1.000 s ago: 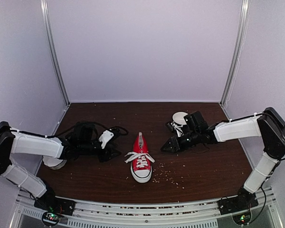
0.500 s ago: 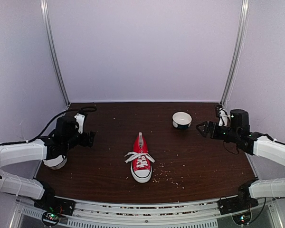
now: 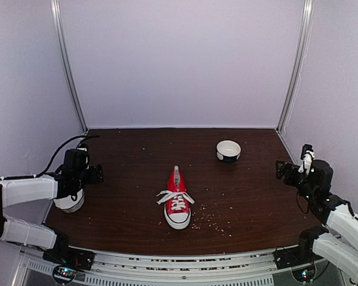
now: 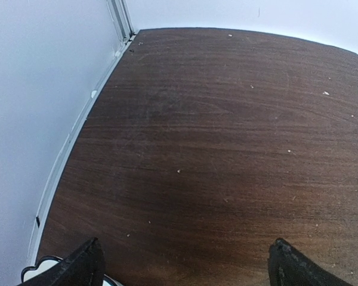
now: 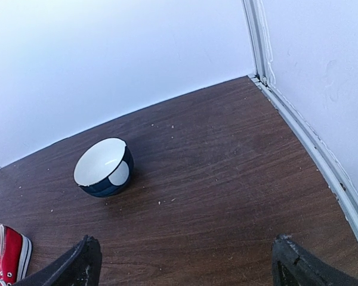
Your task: Tie the shoes
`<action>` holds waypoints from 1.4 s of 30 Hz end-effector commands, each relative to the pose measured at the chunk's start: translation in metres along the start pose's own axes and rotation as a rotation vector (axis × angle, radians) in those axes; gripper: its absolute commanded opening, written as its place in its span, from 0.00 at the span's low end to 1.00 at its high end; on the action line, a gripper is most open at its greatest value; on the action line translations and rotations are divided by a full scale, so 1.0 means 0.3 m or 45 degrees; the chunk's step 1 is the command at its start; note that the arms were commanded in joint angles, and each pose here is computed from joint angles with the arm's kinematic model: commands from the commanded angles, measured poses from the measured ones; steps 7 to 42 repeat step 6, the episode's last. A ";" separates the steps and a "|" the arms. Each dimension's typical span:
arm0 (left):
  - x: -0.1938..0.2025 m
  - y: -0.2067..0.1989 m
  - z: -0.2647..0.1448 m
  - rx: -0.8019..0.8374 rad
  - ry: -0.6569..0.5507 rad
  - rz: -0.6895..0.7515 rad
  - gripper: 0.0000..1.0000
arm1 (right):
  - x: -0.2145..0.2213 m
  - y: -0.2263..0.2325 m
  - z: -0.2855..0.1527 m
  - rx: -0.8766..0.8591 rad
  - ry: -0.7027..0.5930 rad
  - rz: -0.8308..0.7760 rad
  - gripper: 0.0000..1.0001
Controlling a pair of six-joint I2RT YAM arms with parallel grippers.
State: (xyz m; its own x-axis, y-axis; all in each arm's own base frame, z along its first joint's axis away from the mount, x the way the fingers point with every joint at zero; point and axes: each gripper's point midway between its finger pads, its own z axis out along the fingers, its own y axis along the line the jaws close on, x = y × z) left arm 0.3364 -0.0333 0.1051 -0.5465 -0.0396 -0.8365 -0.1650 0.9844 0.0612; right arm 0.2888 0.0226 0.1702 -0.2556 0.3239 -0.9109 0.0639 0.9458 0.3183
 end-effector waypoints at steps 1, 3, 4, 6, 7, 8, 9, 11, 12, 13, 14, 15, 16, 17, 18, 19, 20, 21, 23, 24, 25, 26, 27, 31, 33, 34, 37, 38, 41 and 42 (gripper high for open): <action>-0.026 0.005 0.006 -0.014 -0.049 -0.054 0.98 | -0.032 -0.032 -0.008 0.046 -0.115 0.069 1.00; -0.025 0.005 0.003 -0.009 -0.054 -0.057 0.98 | -0.035 -0.038 -0.006 0.050 -0.142 0.105 0.99; -0.024 0.006 0.001 -0.006 -0.060 -0.059 0.98 | -0.035 -0.040 -0.005 0.055 -0.139 0.106 1.00; -0.026 0.006 -0.006 0.002 -0.075 -0.064 0.98 | -0.030 -0.035 0.000 0.052 -0.118 0.093 1.00; -0.026 0.006 -0.006 0.002 -0.075 -0.064 0.98 | -0.030 -0.035 0.000 0.052 -0.118 0.093 1.00; -0.026 0.006 -0.006 0.002 -0.075 -0.064 0.98 | -0.030 -0.035 0.000 0.052 -0.118 0.093 1.00; -0.026 0.006 -0.006 0.002 -0.075 -0.064 0.98 | -0.030 -0.035 0.000 0.052 -0.118 0.093 1.00; -0.026 0.006 -0.006 0.002 -0.075 -0.064 0.98 | -0.030 -0.035 0.000 0.052 -0.118 0.093 1.00; -0.026 0.006 -0.006 0.002 -0.075 -0.064 0.98 | -0.030 -0.035 0.000 0.052 -0.118 0.093 1.00; -0.026 0.006 -0.006 0.002 -0.075 -0.064 0.98 | -0.030 -0.035 0.000 0.052 -0.118 0.093 1.00; -0.026 0.006 -0.006 0.002 -0.075 -0.064 0.98 | -0.030 -0.035 0.000 0.052 -0.118 0.093 1.00; -0.026 0.006 -0.006 0.002 -0.075 -0.064 0.98 | -0.030 -0.035 0.000 0.052 -0.118 0.093 1.00; -0.026 0.006 -0.006 0.002 -0.075 -0.064 0.98 | -0.030 -0.035 0.000 0.052 -0.118 0.093 1.00; -0.026 0.006 -0.006 0.002 -0.075 -0.064 0.98 | -0.030 -0.035 0.000 0.052 -0.118 0.093 1.00; -0.026 0.006 -0.006 0.002 -0.075 -0.064 0.98 | -0.030 -0.035 0.000 0.052 -0.118 0.093 1.00; -0.026 0.006 -0.006 0.002 -0.075 -0.064 0.98 | -0.030 -0.035 0.000 0.052 -0.118 0.093 1.00; -0.026 0.006 -0.006 0.002 -0.075 -0.064 0.98 | -0.030 -0.035 0.000 0.052 -0.118 0.093 1.00; -0.026 0.006 -0.006 0.002 -0.075 -0.064 0.98 | -0.030 -0.035 0.000 0.052 -0.118 0.093 1.00; -0.026 0.006 -0.006 0.002 -0.075 -0.064 0.98 | -0.030 -0.035 0.000 0.052 -0.118 0.093 1.00; -0.026 0.006 -0.006 0.002 -0.075 -0.064 0.98 | -0.030 -0.035 0.000 0.052 -0.118 0.093 1.00; -0.026 0.006 -0.006 0.002 -0.075 -0.064 0.98 | -0.030 -0.035 0.000 0.052 -0.118 0.093 1.00; -0.026 0.006 -0.006 0.002 -0.075 -0.064 0.98 | -0.030 -0.035 0.000 0.052 -0.118 0.093 1.00; -0.026 0.006 -0.006 0.002 -0.075 -0.064 0.98 | -0.030 -0.035 0.000 0.052 -0.118 0.093 1.00; -0.026 0.006 -0.006 0.002 -0.075 -0.064 0.98 | -0.030 -0.035 0.000 0.052 -0.118 0.093 1.00; -0.026 0.006 -0.006 0.002 -0.075 -0.064 0.98 | -0.030 -0.035 0.000 0.052 -0.118 0.093 1.00; -0.026 0.006 -0.006 0.002 -0.075 -0.064 0.98 | -0.030 -0.035 0.000 0.052 -0.118 0.093 1.00; -0.026 0.006 -0.006 0.002 -0.075 -0.064 0.98 | -0.030 -0.035 0.000 0.052 -0.118 0.093 1.00; -0.026 0.006 -0.006 0.002 -0.075 -0.064 0.98 | -0.030 -0.035 0.000 0.052 -0.118 0.093 1.00; -0.026 0.006 -0.006 0.002 -0.075 -0.064 0.98 | -0.030 -0.035 0.000 0.052 -0.118 0.093 1.00; -0.026 0.006 -0.006 0.002 -0.075 -0.064 0.98 | -0.030 -0.035 0.000 0.052 -0.118 0.093 1.00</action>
